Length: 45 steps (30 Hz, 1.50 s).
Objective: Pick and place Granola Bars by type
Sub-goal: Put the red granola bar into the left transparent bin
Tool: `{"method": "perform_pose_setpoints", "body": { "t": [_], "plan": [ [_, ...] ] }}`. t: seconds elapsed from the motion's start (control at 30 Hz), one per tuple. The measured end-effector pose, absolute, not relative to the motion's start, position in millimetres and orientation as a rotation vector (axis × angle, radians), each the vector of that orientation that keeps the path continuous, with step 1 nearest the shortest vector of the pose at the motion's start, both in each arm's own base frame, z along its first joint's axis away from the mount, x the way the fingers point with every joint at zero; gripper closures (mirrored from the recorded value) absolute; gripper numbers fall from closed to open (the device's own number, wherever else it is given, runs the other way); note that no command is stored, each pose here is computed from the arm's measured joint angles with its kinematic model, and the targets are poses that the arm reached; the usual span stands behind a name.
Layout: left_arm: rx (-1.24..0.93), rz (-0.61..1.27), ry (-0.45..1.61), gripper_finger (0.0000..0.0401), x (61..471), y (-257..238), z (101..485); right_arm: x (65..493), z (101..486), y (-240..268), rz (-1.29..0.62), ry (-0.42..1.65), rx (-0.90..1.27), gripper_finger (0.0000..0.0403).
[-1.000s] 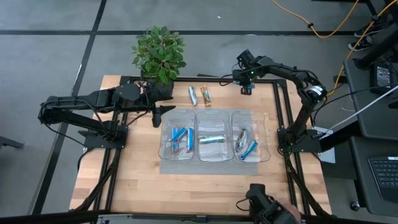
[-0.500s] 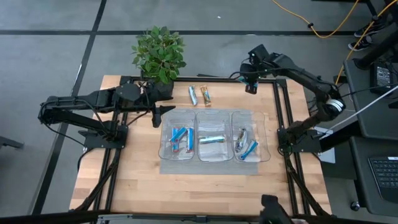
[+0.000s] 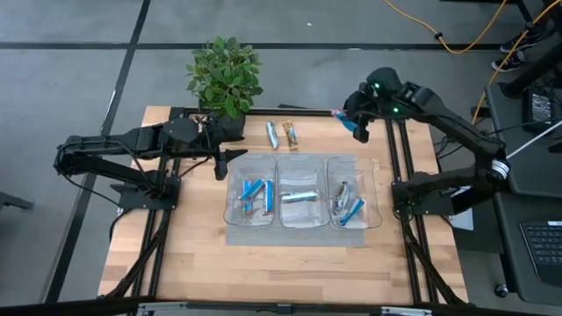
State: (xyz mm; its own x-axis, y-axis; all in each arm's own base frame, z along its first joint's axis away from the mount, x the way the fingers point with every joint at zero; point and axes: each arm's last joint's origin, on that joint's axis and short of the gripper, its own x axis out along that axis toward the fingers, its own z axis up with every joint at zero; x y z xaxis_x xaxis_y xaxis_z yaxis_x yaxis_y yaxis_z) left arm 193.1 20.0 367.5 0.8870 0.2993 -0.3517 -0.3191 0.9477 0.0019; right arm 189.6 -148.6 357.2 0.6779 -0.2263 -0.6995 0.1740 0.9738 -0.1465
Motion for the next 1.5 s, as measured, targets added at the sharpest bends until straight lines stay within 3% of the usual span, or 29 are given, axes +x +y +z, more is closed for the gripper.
{"method": "perform_pose_setpoints", "body": {
  "t": [0.87,1.0,1.3,1.5],
  "plan": [
    [0.062,0.156,0.269,0.0219,199.3,16.1,376.4,227.5,427.2,-43.8,-0.012,0.158,-0.155,0.0386],
    [0.062,0.157,0.251,0.0219,202.8,16.3,377.3,235.5,426.9,-37.6,-0.012,0.14,-0.164,0.0373],
    [0.116,0.158,0.18,0.0217,222.0,17.7,378.6,268.5,418.1,-25.3,0.049,0.091,-0.175,0.0391],
    [0.12,0.141,0.153,0.0192,235.0,18.1,376.1,292.4,411.5,-21.5,0.066,0.034,-0.183,0.0371]
  ]
}}
